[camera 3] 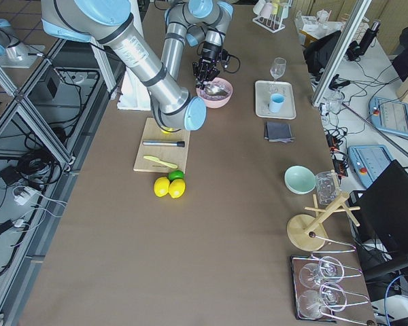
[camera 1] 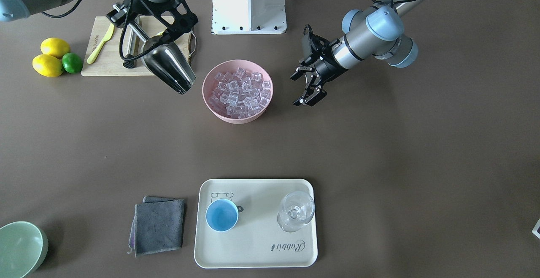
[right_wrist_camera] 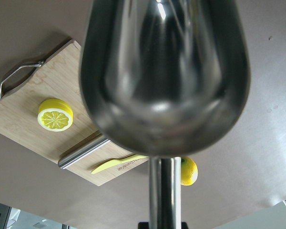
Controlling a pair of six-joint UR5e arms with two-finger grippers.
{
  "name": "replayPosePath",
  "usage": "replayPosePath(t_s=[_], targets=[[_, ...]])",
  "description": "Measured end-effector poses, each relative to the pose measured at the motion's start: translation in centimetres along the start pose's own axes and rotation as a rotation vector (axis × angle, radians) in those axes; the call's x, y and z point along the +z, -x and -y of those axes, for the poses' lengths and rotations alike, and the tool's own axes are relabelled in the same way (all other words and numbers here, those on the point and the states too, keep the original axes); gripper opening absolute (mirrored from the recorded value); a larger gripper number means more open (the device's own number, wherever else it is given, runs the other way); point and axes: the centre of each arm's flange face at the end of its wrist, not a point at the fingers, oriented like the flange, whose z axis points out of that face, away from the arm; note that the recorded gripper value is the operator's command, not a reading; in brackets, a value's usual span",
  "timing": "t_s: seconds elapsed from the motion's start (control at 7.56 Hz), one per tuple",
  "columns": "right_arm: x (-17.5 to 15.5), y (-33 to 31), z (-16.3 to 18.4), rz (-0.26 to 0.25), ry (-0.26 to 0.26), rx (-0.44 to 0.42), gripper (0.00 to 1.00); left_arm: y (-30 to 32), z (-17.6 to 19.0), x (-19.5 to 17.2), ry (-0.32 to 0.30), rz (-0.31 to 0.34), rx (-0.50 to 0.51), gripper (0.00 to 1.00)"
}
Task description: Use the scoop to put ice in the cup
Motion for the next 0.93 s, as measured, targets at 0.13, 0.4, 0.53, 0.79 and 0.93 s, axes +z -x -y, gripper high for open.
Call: replayPosePath(t_s=[0.13, 0.4, 0.53, 0.79, 0.93], targets=[[-1.6, 1.4, 1.9, -0.015, 0.042, -0.026, 0.0, -2.3, -1.4, -0.1, -0.029, -0.024, 0.016, 0.99], [-3.8, 3.4, 4.9, -0.021, 0.1, -0.054, 0.0, -4.2, -3.6, 0.0, -0.036, -0.029, 0.01, 0.99], [-4.1, 4.5, 5.9, -0.037, 0.13, -0.078, 0.0, -4.1, -4.0, 0.2, -0.03, -0.013, -0.015, 0.99], [-4.8, 5.9, 6.3, -0.107, 0.201, -0.175, 0.0, -4.0, -4.0, 0.3, -0.029, -0.002, -0.036, 0.99], [-4.8, 6.1, 6.5, -0.132, 0.224, -0.221, 0.0, -4.0, -3.9, 0.3, -0.029, -0.001, -0.039, 0.99]])
